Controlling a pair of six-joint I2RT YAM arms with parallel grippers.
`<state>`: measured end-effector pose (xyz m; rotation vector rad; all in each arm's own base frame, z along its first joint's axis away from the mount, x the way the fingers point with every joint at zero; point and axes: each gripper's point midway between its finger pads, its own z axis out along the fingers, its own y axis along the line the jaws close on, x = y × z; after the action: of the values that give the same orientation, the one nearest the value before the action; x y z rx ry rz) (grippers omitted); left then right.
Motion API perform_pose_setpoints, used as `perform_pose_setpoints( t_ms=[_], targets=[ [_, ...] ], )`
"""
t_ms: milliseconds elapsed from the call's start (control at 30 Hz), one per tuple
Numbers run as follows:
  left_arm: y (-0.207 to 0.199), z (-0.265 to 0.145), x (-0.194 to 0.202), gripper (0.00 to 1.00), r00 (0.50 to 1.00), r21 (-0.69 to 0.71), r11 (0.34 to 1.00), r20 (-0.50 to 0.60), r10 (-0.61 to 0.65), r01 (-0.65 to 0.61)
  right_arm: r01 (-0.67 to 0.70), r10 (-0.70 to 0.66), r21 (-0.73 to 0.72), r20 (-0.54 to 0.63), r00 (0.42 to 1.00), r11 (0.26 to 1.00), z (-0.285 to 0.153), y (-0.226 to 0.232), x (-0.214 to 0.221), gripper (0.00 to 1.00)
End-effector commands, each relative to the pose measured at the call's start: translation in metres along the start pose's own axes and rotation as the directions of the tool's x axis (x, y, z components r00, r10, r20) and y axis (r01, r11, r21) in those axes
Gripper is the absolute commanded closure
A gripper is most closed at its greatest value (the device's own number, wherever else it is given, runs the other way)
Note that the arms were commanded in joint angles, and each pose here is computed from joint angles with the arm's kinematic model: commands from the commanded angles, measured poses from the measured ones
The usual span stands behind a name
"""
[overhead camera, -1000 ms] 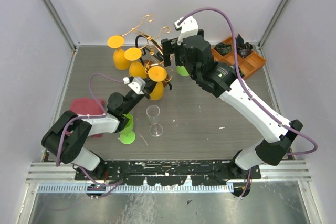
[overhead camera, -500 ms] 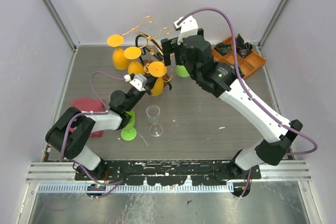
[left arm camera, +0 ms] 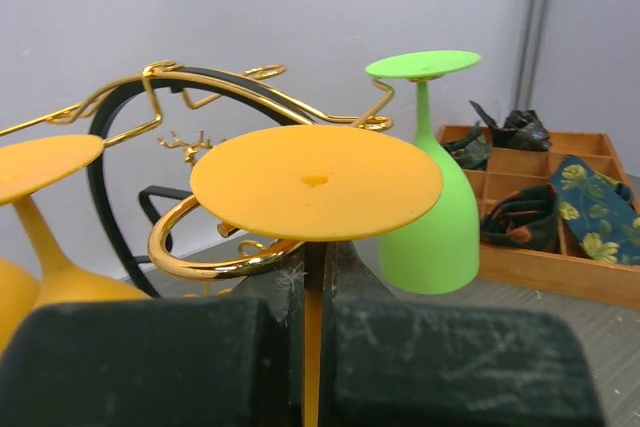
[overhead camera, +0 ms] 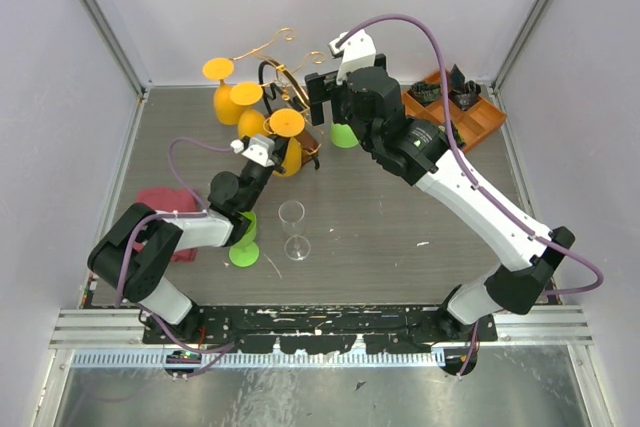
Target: Place the wine glass upside down on the wine glass rack
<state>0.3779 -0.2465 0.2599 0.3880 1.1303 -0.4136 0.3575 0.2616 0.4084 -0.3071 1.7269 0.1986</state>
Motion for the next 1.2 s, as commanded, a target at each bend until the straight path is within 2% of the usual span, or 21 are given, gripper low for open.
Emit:
perform_pose_setpoints(
  t_ms=[0,633,933,1067,1167],
  targets=[
    [0.034,0.004,-0.026,1.0,0.997,-0.168,0.985,0.064,0.043,-0.032,-0.032,0.033,-0.011,0.067,0.997,0.999,0.0,0.004,-0.021,0.0],
    [0.071,-0.021,-0.03,0.99,0.992,-0.354,0.927,0.0,0.128,-0.12,-0.021,0.022,-0.027,0.053,0.998,0.999,0.006,0.009,-0.014,0.0],
    [0.083,-0.024,-0.032,0.97,0.993,-0.426,0.898,0.003,0.119,-0.106,-0.014,0.015,-0.03,0.052,0.999,0.999,0.006,0.01,-0.013,0.0],
    [0.084,-0.023,-0.037,0.97,0.994,-0.427,0.9,0.017,0.111,-0.093,-0.014,0.015,-0.029,0.051,0.999,0.999,0.006,0.009,-0.012,0.0],
    [0.074,-0.019,-0.04,0.98,0.995,-0.366,0.928,0.034,0.091,-0.072,-0.016,0.017,-0.026,0.055,0.998,1.0,0.005,0.008,-0.012,0.0]
  ],
)
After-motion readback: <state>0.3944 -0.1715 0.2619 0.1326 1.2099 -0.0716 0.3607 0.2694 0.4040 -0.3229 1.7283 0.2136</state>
